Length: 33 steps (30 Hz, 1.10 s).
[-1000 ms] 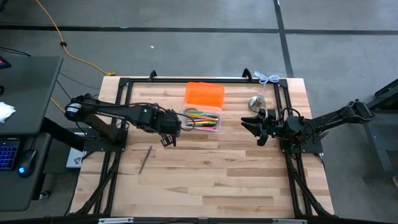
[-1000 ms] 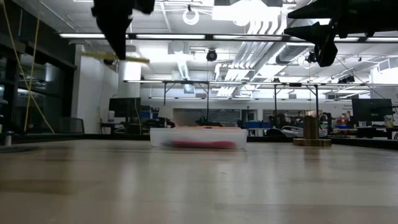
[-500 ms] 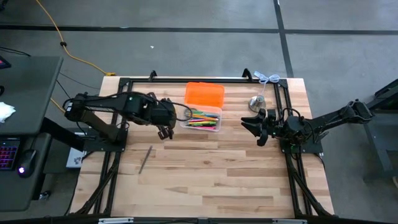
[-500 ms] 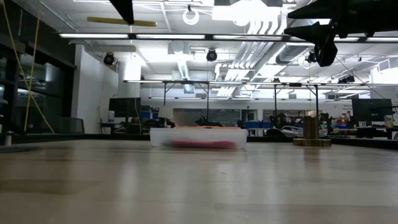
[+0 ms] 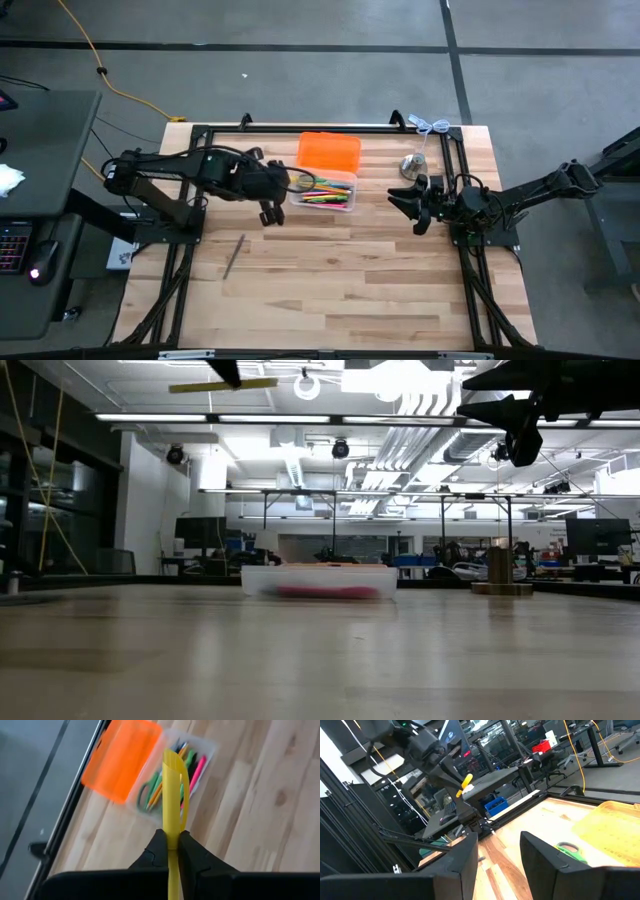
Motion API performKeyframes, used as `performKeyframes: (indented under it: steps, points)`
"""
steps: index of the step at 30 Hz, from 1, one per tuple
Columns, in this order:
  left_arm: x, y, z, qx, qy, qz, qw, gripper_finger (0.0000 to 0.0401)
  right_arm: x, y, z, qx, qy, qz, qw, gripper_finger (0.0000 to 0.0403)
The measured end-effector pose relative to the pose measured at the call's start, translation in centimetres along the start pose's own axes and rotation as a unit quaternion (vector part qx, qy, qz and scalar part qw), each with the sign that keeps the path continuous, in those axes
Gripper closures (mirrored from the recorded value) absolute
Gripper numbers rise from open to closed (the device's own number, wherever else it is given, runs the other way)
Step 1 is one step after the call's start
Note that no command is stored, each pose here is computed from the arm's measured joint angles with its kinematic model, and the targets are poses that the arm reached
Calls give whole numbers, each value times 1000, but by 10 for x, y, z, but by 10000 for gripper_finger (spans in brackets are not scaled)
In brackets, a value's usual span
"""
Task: Pick & place school supplies into a supply box
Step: Put the yellow pen into the transparent supply box
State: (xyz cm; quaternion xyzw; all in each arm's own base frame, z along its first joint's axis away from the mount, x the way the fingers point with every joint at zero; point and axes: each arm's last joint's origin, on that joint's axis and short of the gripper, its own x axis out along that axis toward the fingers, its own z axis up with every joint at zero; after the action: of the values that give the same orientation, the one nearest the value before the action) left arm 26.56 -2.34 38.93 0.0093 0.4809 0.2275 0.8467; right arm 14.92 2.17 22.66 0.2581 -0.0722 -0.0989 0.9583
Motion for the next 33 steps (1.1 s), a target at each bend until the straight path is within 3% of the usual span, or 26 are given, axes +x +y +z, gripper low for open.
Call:
performKeyframes:
  steps: [6, 13, 25, 33]
  points:
    - [0, -3, 8, 28, -40, -14, 999, 363, 0, 0, 0, 0, 0, 0, 1000, 279]
    - [5, 8, 22, 24, -75, -26, 997, 359, 0, 0, 0, 0, 0, 0, 1000, 279]
    - [41, 16, 53, 25, -117, -69, 990, 357, 0, 0, 0, 0, 1, -1, 1000, 279]
    - [70, 17, 63, 31, -102, -81, 991, 355, 0, -1, -1, -3, 4, -6, 1000, 279]
